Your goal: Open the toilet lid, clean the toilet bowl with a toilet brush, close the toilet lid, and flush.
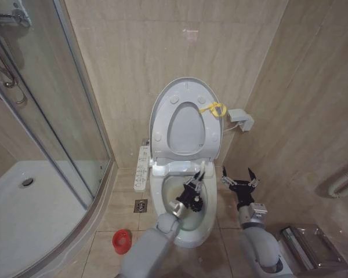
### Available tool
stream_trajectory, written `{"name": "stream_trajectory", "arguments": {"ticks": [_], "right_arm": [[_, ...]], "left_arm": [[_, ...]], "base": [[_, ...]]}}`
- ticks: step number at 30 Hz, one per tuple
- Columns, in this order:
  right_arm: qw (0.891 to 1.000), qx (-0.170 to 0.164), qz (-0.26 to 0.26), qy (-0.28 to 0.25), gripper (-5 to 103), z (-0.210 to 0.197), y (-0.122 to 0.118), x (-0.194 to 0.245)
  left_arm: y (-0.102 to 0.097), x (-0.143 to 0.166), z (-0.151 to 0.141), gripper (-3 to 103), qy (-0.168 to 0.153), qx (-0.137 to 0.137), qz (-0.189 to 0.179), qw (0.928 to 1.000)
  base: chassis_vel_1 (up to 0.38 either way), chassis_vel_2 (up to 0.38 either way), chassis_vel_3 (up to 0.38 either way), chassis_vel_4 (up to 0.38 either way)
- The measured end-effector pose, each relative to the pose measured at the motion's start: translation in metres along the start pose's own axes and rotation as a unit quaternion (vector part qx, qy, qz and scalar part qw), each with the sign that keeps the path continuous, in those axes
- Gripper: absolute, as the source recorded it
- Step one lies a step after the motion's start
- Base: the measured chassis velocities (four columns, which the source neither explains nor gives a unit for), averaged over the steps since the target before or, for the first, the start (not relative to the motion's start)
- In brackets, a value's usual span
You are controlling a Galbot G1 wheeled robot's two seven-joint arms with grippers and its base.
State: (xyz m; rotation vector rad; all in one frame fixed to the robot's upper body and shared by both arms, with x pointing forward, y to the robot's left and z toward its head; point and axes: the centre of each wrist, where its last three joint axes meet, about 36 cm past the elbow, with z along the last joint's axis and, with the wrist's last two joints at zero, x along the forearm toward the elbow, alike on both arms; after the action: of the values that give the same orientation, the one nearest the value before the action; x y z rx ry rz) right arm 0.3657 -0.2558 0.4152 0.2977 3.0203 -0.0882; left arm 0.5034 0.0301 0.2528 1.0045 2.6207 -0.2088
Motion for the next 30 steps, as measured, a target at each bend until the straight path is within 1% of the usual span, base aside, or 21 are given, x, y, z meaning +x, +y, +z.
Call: {"name": "stream_trajectory", "arguments": {"ticks": [3, 4, 5, 8, 12, 14, 17, 22, 23, 25, 27, 28, 30], "right_arm": [[1.0, 0.0, 0.0, 0.0, 100, 0.0, 0.0, 0.0], [1.0, 0.0, 0.0, 0.0, 100, 0.0, 0.0, 0.0], [1.0, 0.0, 0.0, 0.0, 100, 0.0, 0.0, 0.0], [1.0, 0.0, 0.0, 0.0, 100, 0.0, 0.0, 0.0], [1.0, 0.0, 0.0, 0.0, 100, 0.0, 0.0, 0.0], [1.0, 0.0, 0.0, 0.0, 100, 0.0, 0.0, 0.0], [1.0, 0.0, 0.0, 0.0, 100, 0.0, 0.0, 0.0], [1.0, 0.0, 0.0, 0.0, 100, 0.0, 0.0, 0.0], [1.0, 0.0, 0.0, 0.0, 100, 0.0, 0.0, 0.0], [1.0, 0.0, 0.0, 0.0, 100, 0.0, 0.0, 0.0], [1.0, 0.0, 0.0, 0.0, 100, 0.0, 0.0, 0.0], [1.0, 0.0, 0.0, 0.0, 100, 0.0, 0.0, 0.0], [1.0, 0.0, 0.0, 0.0, 100, 0.0, 0.0, 0.0]], "left_arm": [[0.017, 0.026, -0.011, 15, -0.002, -0.025, -0.01, 0.9996], [0.017, 0.026, -0.011, 15, -0.002, -0.025, -0.01, 0.9996], [0.022, 0.038, -0.014, 15, 0.002, -0.031, -0.016, 0.9994], [0.032, 0.056, -0.024, 15, 0.0, -0.045, -0.027, 0.9986], [0.038, 0.063, -0.033, 15, -0.006, -0.056, -0.032, 0.9979], [0.041, 0.069, -0.044, 15, -0.012, -0.065, -0.034, 0.9972], [0.039, 0.071, -0.053, 15, -0.019, -0.068, -0.034, 0.9969], [0.02, 0.072, -0.076, 15, -0.043, -0.066, -0.027, 0.9965], [0.02, 0.072, -0.076, 15, -0.043, -0.066, -0.027, 0.9965], [0.011, 0.074, -0.089, 15, -0.055, -0.068, -0.021, 0.996], [0.008, 0.077, -0.099, 15, -0.062, -0.074, -0.019, 0.9951], [0.008, 0.077, -0.099, 15, -0.062, -0.074, -0.019, 0.9951], [0.009, 0.087, -0.109, 15, -0.065, -0.084, -0.019, 0.9942]], "base": [[0.0, 0.0, 0.0, 0.0], [0.0, 0.0, 0.0, 0.0], [0.0, 0.0, 0.0, 0.0], [0.0, 0.0, 0.0, 0.0], [0.0, 0.0, 0.0, 0.0], [0.0, 0.0, 0.0, 0.0], [0.0, 0.0, 0.0, 0.0], [0.0, 0.0, 0.0, 0.0], [0.0, 0.0, 0.0, 0.0], [0.0, 0.0, 0.0, 0.0], [0.0, 0.0, 0.0, 0.0], [0.0, 0.0, 0.0, 0.0], [0.0, 0.0, 0.0, 0.0]]}}
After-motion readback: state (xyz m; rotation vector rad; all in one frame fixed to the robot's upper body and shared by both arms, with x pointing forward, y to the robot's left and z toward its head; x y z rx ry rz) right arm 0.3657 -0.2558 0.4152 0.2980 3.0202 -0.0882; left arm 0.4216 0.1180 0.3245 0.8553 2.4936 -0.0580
